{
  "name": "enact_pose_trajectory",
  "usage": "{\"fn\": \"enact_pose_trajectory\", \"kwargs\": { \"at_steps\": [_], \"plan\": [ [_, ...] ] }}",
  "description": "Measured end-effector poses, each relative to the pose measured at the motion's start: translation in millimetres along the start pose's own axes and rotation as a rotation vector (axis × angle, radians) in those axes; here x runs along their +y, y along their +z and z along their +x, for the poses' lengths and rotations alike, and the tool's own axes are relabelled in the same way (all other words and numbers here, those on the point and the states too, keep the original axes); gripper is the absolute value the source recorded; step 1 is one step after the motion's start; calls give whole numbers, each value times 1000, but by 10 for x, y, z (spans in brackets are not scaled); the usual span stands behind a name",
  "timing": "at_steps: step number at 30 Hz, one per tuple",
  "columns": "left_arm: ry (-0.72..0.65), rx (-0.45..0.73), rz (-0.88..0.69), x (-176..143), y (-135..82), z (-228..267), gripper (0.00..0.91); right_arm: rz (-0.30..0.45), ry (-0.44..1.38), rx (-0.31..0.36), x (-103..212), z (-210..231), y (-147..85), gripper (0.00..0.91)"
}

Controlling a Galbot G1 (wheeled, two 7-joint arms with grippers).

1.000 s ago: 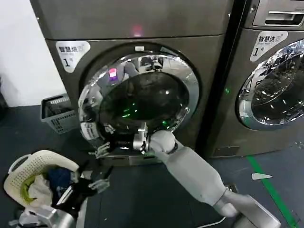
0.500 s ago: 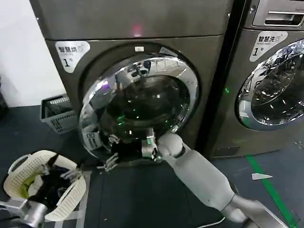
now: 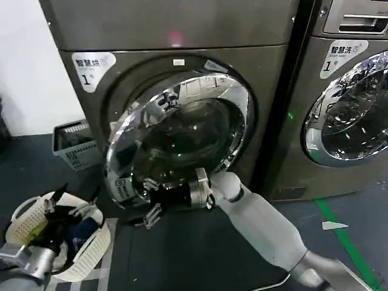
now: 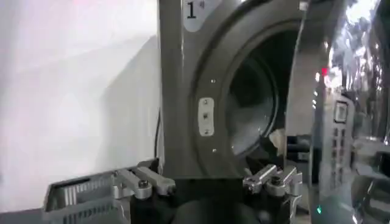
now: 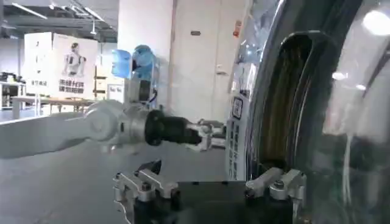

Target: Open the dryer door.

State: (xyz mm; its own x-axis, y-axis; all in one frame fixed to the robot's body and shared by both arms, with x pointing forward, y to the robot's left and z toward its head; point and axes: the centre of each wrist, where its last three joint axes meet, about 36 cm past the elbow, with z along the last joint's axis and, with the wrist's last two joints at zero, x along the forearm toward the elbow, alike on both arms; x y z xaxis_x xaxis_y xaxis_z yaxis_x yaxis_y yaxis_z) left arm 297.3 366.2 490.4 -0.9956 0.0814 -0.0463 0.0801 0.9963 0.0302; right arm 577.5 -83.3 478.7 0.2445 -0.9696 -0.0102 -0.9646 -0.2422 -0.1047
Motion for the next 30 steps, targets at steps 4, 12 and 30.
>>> {"fn": "enact_pose_trajectory", "kwargs": {
  "at_steps": [4,12,30],
  "plan": [
    [-3,-10,-15,80,11,-79,907,2,-21,0,50,28,5,907],
    [43,-38,25,165,57,-240,907,30,-48,-4,129,161,-15,907],
    [171,-83,147,281,118,-623,907,22,-171,-14,373,524,68,907]
  ]
}}
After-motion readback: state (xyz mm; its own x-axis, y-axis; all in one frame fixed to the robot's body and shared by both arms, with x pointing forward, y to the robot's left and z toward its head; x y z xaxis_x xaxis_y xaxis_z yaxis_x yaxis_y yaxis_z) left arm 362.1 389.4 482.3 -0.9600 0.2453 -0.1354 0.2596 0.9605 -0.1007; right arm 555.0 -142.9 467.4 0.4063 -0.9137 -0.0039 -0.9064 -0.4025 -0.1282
